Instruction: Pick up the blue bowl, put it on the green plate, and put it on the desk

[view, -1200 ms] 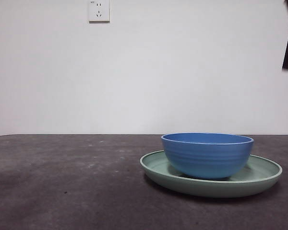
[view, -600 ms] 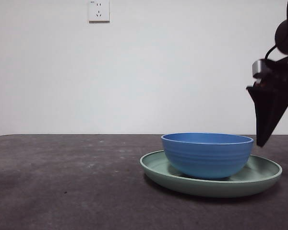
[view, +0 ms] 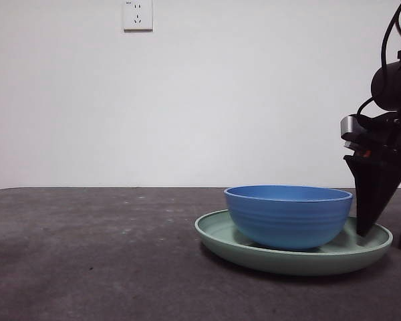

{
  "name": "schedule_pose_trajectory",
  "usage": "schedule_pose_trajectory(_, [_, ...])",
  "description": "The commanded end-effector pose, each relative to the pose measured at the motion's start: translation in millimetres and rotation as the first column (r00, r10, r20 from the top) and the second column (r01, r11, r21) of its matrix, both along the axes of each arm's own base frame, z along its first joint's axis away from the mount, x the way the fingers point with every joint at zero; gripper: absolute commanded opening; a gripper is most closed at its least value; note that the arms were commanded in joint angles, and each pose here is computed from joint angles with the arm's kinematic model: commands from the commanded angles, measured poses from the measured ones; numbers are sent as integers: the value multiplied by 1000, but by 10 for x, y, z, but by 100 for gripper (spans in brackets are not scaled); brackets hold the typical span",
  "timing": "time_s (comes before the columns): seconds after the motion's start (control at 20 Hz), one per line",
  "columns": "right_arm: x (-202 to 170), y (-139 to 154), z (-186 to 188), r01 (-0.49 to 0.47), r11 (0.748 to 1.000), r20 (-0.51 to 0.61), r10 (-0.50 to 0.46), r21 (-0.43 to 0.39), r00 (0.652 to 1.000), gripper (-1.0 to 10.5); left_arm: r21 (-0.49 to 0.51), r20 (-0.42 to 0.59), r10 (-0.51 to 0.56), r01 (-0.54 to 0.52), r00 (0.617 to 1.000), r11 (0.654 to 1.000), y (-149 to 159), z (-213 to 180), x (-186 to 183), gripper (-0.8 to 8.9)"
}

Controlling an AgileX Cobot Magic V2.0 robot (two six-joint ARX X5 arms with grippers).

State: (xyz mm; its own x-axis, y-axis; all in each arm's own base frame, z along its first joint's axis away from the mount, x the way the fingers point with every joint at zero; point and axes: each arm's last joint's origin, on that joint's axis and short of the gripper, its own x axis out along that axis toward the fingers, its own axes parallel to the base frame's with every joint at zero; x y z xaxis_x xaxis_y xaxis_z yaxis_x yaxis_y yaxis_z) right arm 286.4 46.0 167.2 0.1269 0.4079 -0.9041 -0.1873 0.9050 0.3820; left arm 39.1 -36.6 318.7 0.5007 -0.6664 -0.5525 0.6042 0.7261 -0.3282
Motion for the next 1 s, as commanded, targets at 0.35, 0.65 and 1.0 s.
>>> schedule_pose_trajectory(0.35, [65, 72, -77, -33, 999, -3, 33, 41, 999, 14, -35, 42, -4, 5, 999, 999, 32, 146, -50, 532])
schedule_pose_trajectory(0.65, [172, 137, 115, -24, 998, 27, 22, 53, 999, 14, -38, 48, -4, 6, 999, 999, 36, 163, -56, 532])
schedule_pose_trajectory(1.0, [245, 616, 409, -93, 989, 75, 85, 112, 994, 14, -39, 50, -4, 6, 999, 999, 36, 164, -55, 532])
